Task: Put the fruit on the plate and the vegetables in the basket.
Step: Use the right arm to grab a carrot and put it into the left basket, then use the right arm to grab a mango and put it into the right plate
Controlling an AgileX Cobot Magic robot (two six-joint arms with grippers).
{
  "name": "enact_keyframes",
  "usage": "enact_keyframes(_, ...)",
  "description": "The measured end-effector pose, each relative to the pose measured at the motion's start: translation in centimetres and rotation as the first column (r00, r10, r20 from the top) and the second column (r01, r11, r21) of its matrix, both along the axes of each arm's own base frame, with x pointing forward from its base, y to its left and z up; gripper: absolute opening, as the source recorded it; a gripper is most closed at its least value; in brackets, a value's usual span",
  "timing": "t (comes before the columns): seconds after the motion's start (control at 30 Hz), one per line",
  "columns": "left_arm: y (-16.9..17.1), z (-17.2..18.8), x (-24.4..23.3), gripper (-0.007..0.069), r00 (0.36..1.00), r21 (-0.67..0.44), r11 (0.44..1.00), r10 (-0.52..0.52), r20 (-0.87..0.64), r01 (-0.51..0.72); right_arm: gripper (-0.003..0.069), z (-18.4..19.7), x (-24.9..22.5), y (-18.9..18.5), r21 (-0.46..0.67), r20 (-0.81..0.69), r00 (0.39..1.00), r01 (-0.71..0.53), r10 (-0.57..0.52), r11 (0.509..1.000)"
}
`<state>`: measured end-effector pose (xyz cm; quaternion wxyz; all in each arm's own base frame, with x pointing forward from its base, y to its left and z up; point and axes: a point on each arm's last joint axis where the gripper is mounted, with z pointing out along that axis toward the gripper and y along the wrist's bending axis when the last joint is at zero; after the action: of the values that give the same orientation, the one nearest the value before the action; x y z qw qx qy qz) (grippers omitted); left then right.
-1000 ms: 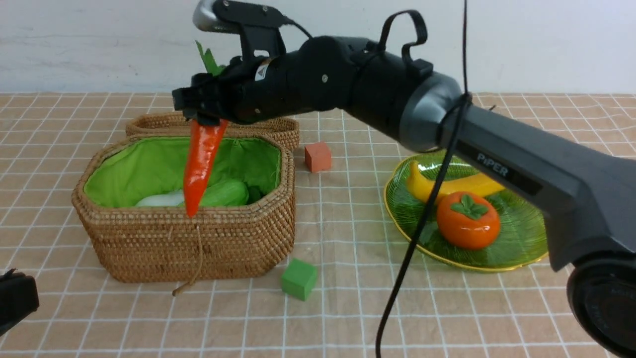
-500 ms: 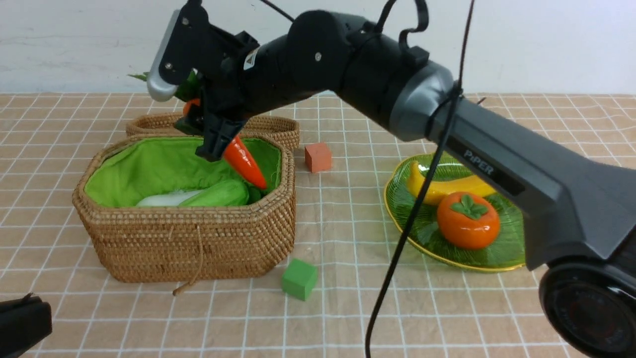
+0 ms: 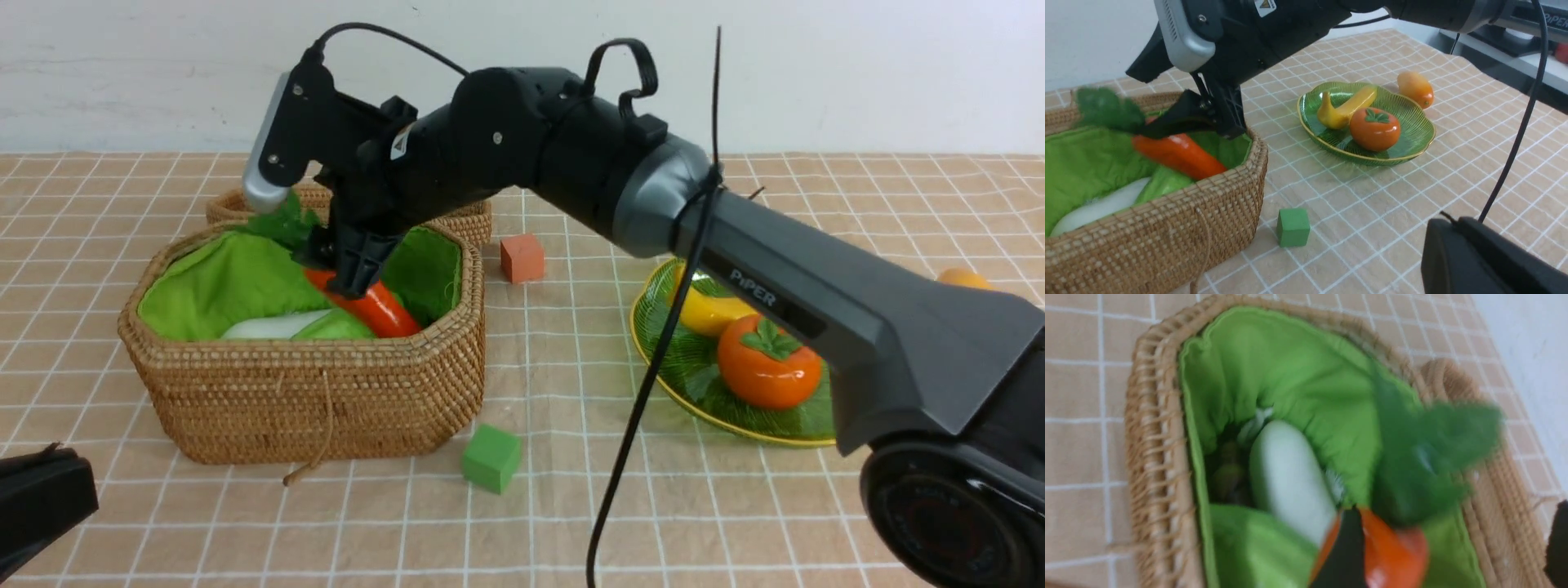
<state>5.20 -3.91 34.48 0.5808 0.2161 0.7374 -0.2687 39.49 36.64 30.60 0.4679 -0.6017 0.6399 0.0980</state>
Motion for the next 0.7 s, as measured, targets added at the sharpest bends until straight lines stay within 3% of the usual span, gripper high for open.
enact_keyframes(0.1, -0.1, 0.2, 0.0, 0.0006, 1.000, -0.014, 1.000, -0.003, 0.023, 0.003, 0.0631, 2.9, -1.4, -1.4, -0.009, -0.076, 0.996, 0.054, -0.055, 0.998)
enact_keyframes(0.23, -0.2, 0.7, -0.1, 0.0006, 0.998, -0.048, 0.999, -0.017, 0.061, 0.020, 0.0540, 7.7, -4.2, -4.6, -0.059, -0.171, 0.971, 0.157, -0.165, 0.986)
enact_keyframes(0.37, -0.4, 1.2, -0.1, 0.0006, 0.994, -0.085, 0.996, -0.033, 0.108, 0.042, 0.0311, 12.0, -6.9, -8.6, -0.136, -0.204, 0.923, 0.303, -0.326, 0.943)
enact_keyframes(0.4, -0.4, 1.2, -0.1, 0.0006, 0.994, -0.085, 0.996, -0.033, 0.108, 0.042, 0.0285, 12.2, -7.0, -8.8, -0.133, -0.207, 0.918, 0.316, -0.338, 0.939)
enact_keyframes(0.43, -0.4, 1.4, -0.2, 0.0006, 0.992, -0.093, 0.995, -0.036, 0.119, 0.047, 0.0196, 13.2, -7.2, -10.1, -0.125, -0.204, 0.891, 0.388, -0.406, 0.913)
enact_keyframes(0.5, -0.4, 1.4, -0.2, 0.0007, 0.992, -0.096, 0.994, -0.037, 0.123, 0.049, 0.0084, 13.7, -6.8, -12.7, -0.115, -0.219, 0.817, 0.522, -0.534, 0.845)
enact_keyframes(0.53, -0.4, 1.4, -0.2, 0.0007, 0.991, -0.097, 0.994, -0.038, 0.125, 0.050, 0.0033, 13.7, -6.3, -14.8, -0.118, -0.235, 0.752, 0.607, -0.616, 0.786)
enact_keyframes(0.57, -0.4, 1.4, -0.2, 0.0007, 0.991, -0.098, 0.994, -0.038, 0.126, 0.050, 0.0026, 13.7, -6.4, -14.9, -0.118, -0.243, 0.746, 0.612, -0.621, 0.782)
enact_keyframes(0.63, -0.4, 1.4, -0.2, 0.0007, 0.991, -0.098, 0.994, -0.038, 0.126, 0.050, -0.0013, 12.4, -5.1, -21.6, -0.157, -0.295, 0.528, 0.795, -0.796, 0.585)
enact_keyframes(0.67, -0.4, 1.4, -0.2, 0.0007, 0.991, -0.098, 0.994, -0.038, 0.126, 0.050, -0.0012, 12.1, -5.1, -22.2, -0.169, -0.305, 0.502, 0.808, -0.809, 0.565)
enact_keyframes(0.7, -0.4, 1.4, -0.2, 0.0007, 0.991, -0.098, 0.994, -0.038, 0.126, 0.050, -0.0010, 11.2, -4.9, -25.0, -0.195, -0.327, 0.403, 0.856, -0.855, 0.478)
